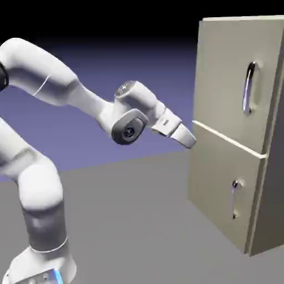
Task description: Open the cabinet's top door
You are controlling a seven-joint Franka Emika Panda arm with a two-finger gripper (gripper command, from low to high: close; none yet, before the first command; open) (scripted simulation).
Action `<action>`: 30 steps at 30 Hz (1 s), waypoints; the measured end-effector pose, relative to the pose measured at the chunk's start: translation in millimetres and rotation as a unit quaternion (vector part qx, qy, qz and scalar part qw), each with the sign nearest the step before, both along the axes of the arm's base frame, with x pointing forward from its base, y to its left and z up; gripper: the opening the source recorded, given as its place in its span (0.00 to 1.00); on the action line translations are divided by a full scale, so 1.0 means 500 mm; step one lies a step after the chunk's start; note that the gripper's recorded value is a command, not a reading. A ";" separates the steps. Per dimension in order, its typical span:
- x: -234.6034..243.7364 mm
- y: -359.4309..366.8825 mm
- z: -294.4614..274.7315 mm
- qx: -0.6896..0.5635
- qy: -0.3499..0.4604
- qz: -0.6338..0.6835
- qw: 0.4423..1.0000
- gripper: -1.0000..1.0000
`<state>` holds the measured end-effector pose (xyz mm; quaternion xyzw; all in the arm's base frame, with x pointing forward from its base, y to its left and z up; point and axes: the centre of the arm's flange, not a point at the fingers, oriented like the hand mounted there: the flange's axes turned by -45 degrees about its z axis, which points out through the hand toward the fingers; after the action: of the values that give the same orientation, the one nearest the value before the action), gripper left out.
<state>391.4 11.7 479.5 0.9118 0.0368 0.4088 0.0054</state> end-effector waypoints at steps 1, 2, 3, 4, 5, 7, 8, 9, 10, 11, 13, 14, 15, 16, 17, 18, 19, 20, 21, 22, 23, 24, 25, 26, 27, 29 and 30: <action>0.001 0.005 0.015 -0.001 -0.008 0.004 1.000 0.50; 0.001 0.009 0.031 -0.002 -0.017 0.007 1.000 0.50; 0.001 0.013 0.046 -0.003 -0.025 0.010 1.000 0.50; 0.001 0.016 0.060 -0.004 -0.034 0.014 0.999 0.50; 0.001 0.019 0.075 -0.004 -0.042 0.016 0.999 0.50; -0.001 0.024 0.102 -0.006 -0.059 0.022 0.998 0.50; -0.002 0.025 0.116 -0.006 -0.068 0.024 0.997 0.50; -0.004 0.027 0.129 -0.006 -0.076 0.027 0.997 0.50; -0.005 0.028 0.142 -0.007 -0.084 0.029 0.996 0.50; -0.007 0.028 0.154 -0.007 -0.093 0.030 0.995 0.50; -0.011 0.028 0.177 -0.007 -0.109 0.034 0.993 0.50; -0.013 0.027 0.188 -0.007 -0.118 0.035 0.992 0.50; -0.015 0.025 0.199 -0.007 -0.126 0.036 0.991 0.50; -0.017 0.023 0.209 -0.007 -0.134 0.037 0.990 0.50; -0.018 0.021 0.219 -0.007 -0.142 0.038 0.989 0.50; -0.020 0.019 0.228 -0.007 -0.150 0.039 0.988 0.50; -0.022 0.015 0.237 -0.006 -0.158 0.040 0.987 0.50; -0.024 0.012 0.246 -0.006 -0.166 0.040 0.985 0.50; -0.025 0.008 0.253 -0.005 -0.173 0.040 0.984 0.50; -0.026 0.003 0.261 -0.004 -0.181 0.040 0.983 0.50; -0.028 -0.001 0.268 -0.004 -0.189 0.040 0.981 0.50; -0.029 -0.007 0.274 -0.003 -0.196 0.040 0.980 0.50; -0.029 -0.012 0.280 -0.002 -0.203 0.040 0.978 0.50; -0.030 -0.018 0.285 -0.001 -0.211 0.040 0.977 0.50; -0.030 -0.024 0.290 0.000 -0.218 0.039 0.975 0.50; -0.030 -0.038 0.298 0.002 -0.232 0.038 0.972 0.50; -0.029 -0.045 0.301 0.003 -0.238 0.037 0.970 0.50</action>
<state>376.7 -10.9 630.2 0.7861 0.0667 0.6145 -0.0042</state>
